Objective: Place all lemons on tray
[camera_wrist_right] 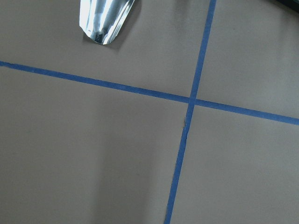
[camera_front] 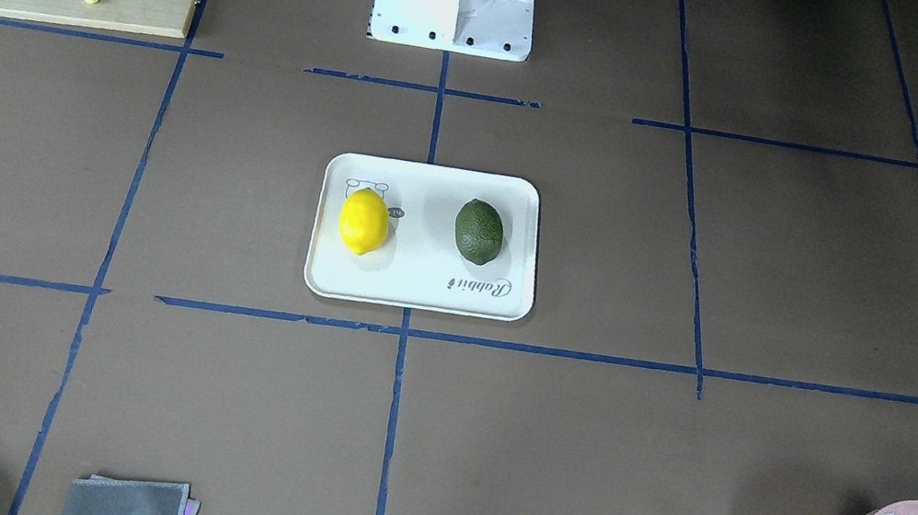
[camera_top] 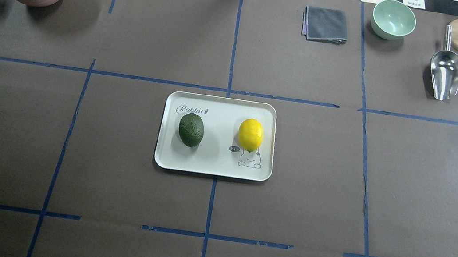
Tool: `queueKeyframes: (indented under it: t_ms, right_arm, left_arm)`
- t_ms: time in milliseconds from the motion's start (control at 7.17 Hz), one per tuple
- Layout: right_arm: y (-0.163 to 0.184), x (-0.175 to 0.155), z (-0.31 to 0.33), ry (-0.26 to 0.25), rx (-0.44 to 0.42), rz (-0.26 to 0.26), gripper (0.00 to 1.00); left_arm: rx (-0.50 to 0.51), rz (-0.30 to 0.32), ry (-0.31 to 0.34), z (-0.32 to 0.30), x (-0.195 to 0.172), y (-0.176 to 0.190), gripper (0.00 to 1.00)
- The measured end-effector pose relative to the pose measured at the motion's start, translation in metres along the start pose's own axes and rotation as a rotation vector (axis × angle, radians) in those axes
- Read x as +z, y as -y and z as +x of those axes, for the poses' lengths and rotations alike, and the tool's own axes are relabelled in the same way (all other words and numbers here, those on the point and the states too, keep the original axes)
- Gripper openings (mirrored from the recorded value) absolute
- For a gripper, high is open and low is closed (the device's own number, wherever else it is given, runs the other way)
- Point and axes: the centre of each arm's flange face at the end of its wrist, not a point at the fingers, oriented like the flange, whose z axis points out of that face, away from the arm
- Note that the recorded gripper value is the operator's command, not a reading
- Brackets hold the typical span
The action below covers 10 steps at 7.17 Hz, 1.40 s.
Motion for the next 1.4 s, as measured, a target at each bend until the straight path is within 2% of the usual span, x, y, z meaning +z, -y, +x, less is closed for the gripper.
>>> queueKeyframes:
  t_ms: [419,1395]
  right_arm:
    - [0.003,-0.003,-0.002,-0.001,0.018,0.008,0.99]
    - [0.003,-0.002,-0.002,-0.007,0.024,0.010,0.99]
  left_arm:
    - [0.009,0.027,-0.006,-0.041,0.026,0.003,1.00]
    - [0.016,0.033,-0.004,-0.045,0.029,0.004,1.00]
